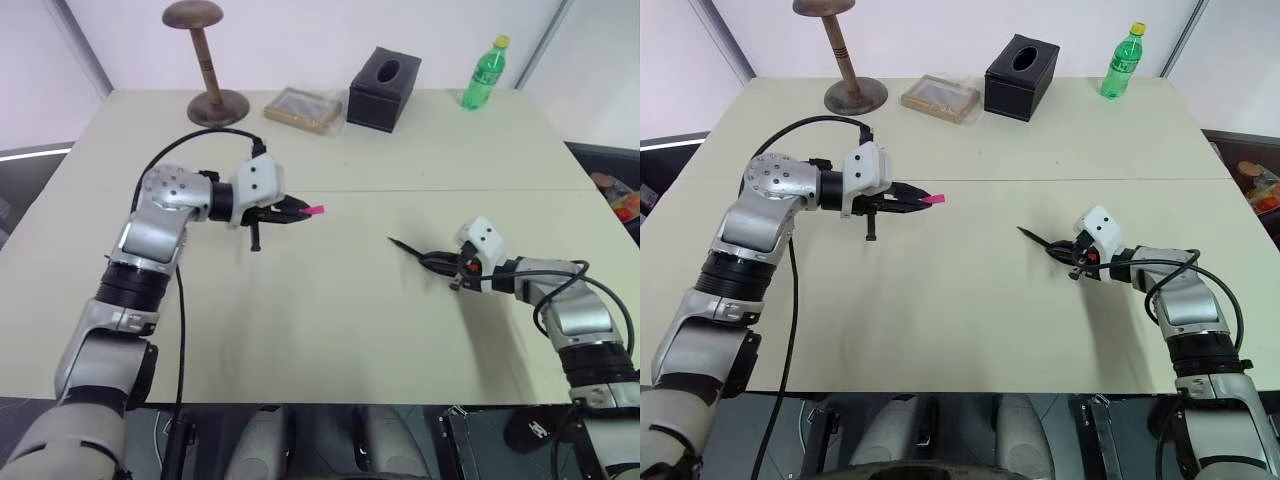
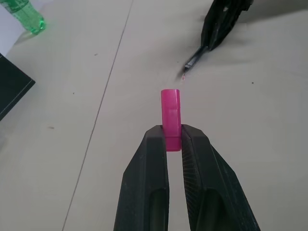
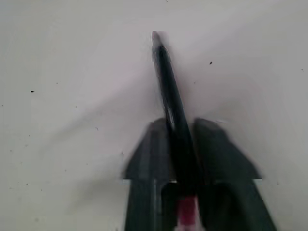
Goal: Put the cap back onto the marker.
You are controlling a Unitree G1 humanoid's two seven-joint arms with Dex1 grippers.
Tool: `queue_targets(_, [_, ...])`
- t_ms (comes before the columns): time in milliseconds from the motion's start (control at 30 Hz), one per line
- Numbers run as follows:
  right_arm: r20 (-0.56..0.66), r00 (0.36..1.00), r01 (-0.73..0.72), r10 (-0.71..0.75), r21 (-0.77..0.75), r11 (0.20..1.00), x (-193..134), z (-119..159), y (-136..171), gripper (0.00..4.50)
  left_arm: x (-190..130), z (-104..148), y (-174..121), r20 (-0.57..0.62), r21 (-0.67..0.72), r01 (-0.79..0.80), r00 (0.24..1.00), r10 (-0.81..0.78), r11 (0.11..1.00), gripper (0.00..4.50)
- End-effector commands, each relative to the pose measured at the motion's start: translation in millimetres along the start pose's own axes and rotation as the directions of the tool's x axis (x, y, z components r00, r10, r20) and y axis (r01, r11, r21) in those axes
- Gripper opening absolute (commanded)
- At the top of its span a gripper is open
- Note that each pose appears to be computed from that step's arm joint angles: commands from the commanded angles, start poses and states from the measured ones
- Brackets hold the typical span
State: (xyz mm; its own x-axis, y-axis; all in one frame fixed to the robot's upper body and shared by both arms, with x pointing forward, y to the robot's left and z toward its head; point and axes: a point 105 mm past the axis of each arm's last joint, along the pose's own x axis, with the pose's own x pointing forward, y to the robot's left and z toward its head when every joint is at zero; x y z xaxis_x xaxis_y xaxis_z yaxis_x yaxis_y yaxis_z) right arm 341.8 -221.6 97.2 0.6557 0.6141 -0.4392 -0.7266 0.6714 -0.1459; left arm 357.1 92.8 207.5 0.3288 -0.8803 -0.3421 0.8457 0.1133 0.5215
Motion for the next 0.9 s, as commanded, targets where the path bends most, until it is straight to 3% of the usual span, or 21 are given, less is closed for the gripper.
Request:
queue_targets(33, [-0.051, 0.998, -0.024, 0.025, 0.034, 0.999, 1.8, -17.0, 5.7, 0.05, -4.2, 13.6, 6.3, 0.032, 0.047, -0.019, 0.999, 0.017, 0.999, 0.0])
queue_targets(300, [-0.049, 0.999, -0.003, 0.002, -0.019, 1.0, -3.1, -8.3, 5.4, 0.05, 1.6, 7.9, 6.6, 0.061, 0.006, -0.015, 0.998, 0.015, 1.0, 0.0])
queue_targets(500, [-0.044, 0.998, 0.032, -0.041, -0.192, 0.981, -27.1, 21.5, 10.2, 0.05, 18.6, 4.8, 3.2, 0.114, -0.02, 0.047, 0.992, -0.044, 0.999, 0.0])
queue_targets(733, [-0.013, 1.0, 0.015, -0.021, -0.317, 0.948, -57.4, 66.0, 31.9, 0.05, 36.7, 1.6, -5.0, 0.134, 0.056, 0.156, 0.978, -0.162, 0.986, 0.0])
queue_targets(900, [-0.02, 1.0, -0.02, 0.014, -0.372, 0.928, -65.5, 83.0, 49.0, 0.05, 47.4, 0.7, -5.1, 0.114, 0.146, 0.198, 0.97, -0.216, 0.969, 0.0])
